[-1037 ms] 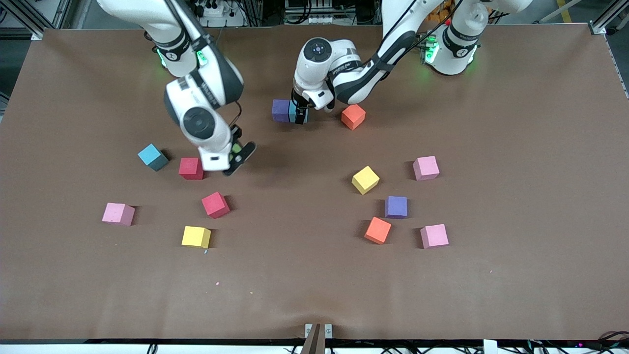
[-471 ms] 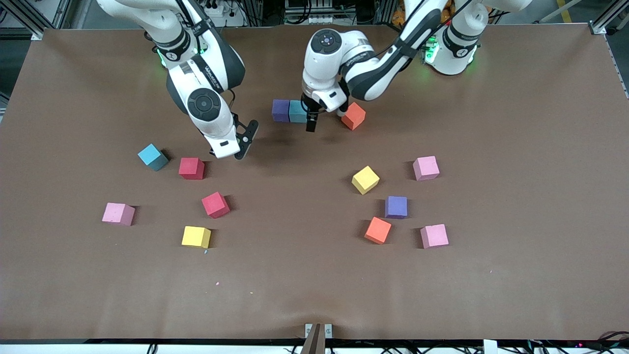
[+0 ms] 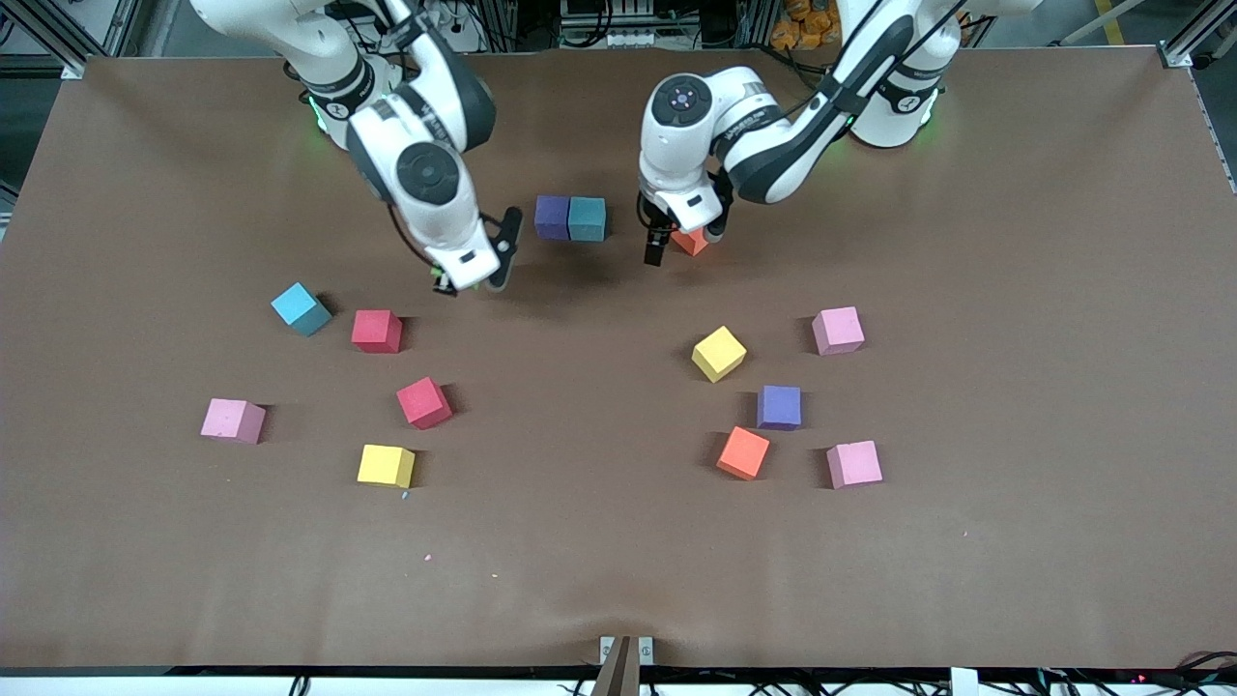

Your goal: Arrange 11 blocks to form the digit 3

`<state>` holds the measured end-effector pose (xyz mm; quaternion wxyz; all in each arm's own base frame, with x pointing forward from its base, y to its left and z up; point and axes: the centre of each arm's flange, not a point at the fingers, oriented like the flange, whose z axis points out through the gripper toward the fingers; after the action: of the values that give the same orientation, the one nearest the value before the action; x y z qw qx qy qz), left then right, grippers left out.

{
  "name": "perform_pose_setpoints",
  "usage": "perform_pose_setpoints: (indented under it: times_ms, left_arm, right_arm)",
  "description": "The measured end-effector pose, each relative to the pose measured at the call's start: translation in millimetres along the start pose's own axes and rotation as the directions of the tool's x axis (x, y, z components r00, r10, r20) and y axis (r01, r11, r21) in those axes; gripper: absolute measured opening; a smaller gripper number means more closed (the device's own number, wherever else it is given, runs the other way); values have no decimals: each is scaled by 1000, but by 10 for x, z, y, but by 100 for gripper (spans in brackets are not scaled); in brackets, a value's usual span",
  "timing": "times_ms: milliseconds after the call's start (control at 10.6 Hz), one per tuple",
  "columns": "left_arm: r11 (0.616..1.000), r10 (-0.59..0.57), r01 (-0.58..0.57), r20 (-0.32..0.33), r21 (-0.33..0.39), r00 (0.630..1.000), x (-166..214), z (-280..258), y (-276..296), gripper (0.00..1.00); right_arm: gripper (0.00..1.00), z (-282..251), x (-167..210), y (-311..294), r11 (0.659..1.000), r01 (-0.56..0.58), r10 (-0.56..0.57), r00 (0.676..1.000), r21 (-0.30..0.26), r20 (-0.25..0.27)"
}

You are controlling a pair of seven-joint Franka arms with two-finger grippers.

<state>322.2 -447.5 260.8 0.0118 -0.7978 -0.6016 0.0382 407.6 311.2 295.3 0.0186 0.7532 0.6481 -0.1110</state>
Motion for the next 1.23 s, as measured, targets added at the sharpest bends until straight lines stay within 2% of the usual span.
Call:
perform_pose_setpoints:
  times_ms: [189, 471, 754, 1037, 1226]
  left_arm:
    - [998, 50, -50, -11, 30, 999, 144, 102, -79, 100]
    - [991, 121, -120, -15, 55, 993, 344, 189, -78, 100]
    - [979, 190, -188, -14, 74, 982, 333, 248, -184, 100]
    - [950, 297, -294, -12, 104, 955, 270, 347, -389, 100]
    - [922, 372, -368, -7, 124, 928, 281, 414, -476, 100]
  right_arm:
    - [59, 105, 145, -231, 998, 60, -60, 998, -23, 6]
    - [59, 390, 171, -477, 994, 102, -102, 995, -27, 10]
    - [59, 702, 190, -809, 992, 119, -118, 993, -30, 17]
    - [59, 778, 432, -1271, 994, 99, -97, 995, -47, 35]
    - [59, 843, 486, -1350, 993, 100, -99, 995, -59, 18]
